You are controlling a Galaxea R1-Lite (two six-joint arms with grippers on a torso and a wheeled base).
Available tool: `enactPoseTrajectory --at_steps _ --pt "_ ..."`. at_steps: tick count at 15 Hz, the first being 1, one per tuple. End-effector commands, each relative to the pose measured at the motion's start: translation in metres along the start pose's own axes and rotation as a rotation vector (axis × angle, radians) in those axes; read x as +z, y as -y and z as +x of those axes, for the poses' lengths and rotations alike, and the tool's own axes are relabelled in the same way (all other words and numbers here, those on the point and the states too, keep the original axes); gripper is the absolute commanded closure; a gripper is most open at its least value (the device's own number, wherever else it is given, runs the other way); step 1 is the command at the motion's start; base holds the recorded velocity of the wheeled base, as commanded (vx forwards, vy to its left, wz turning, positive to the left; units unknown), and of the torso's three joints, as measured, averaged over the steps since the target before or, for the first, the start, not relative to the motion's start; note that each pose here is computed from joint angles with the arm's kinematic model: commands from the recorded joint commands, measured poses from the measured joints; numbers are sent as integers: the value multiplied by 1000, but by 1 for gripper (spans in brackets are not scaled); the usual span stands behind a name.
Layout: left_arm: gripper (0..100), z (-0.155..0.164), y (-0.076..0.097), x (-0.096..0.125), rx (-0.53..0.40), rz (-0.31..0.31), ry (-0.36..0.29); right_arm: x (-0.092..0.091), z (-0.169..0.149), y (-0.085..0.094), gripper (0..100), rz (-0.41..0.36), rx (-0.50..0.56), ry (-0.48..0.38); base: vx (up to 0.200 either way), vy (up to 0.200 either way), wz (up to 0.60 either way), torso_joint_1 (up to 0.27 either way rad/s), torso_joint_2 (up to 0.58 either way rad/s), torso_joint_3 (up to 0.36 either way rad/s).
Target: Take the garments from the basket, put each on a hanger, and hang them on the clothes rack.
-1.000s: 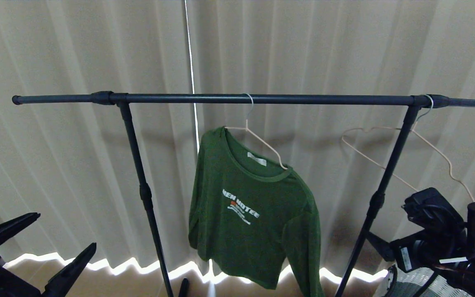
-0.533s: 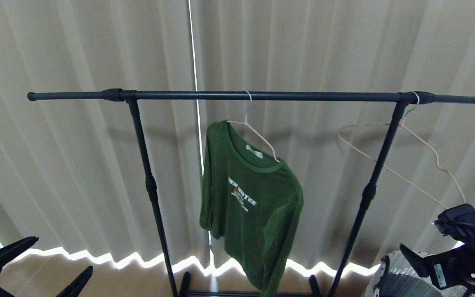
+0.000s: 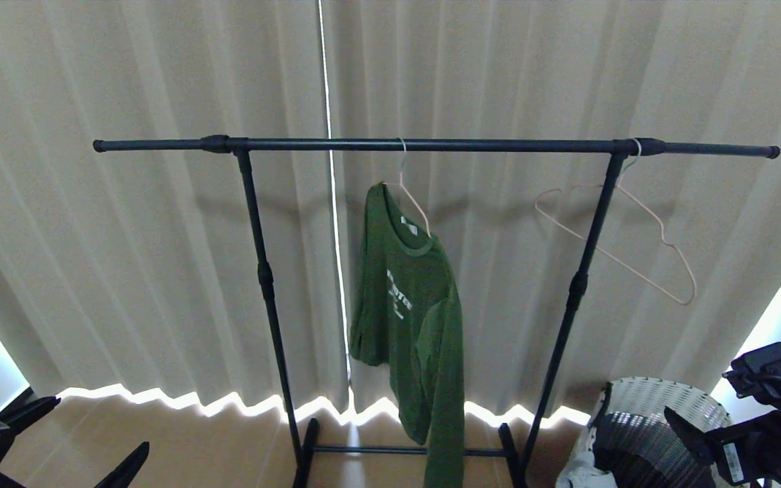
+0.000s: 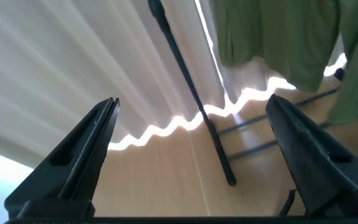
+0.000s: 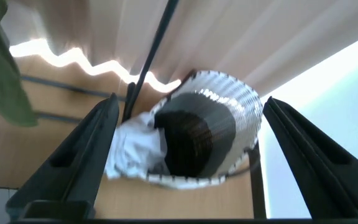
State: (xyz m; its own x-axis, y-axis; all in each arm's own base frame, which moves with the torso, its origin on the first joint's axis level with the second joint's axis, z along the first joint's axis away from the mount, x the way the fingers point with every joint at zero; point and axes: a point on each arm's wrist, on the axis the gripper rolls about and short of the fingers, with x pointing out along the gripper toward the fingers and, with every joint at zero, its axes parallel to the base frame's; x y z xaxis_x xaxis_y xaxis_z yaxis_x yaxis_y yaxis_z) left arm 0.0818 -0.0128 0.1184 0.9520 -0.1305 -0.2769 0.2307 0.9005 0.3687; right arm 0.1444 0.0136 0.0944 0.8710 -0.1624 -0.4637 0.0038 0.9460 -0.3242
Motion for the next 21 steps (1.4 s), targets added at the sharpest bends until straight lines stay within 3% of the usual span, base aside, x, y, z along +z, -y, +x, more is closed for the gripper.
enactPoseTrajectory --at_steps 1,9,14,21 --pt "0 1 0 0 0 -1 -10 0 -2 0 0 1 -1 10 0 0 0 0 0 0" --pt "0 1 -1 1 3 2 -1 2 -8 3 0 8 -9 41 0 0 0 0 0 0" --pt "0 4 -6 14 19 -2 37 1 -8 2 0 -29 -8 37 0 0 0 -5 13 6" --pt "0 3 -6 13 20 -2 40 1 -8 3 0 -33 -9 40 0 0 0 -202 429 225"
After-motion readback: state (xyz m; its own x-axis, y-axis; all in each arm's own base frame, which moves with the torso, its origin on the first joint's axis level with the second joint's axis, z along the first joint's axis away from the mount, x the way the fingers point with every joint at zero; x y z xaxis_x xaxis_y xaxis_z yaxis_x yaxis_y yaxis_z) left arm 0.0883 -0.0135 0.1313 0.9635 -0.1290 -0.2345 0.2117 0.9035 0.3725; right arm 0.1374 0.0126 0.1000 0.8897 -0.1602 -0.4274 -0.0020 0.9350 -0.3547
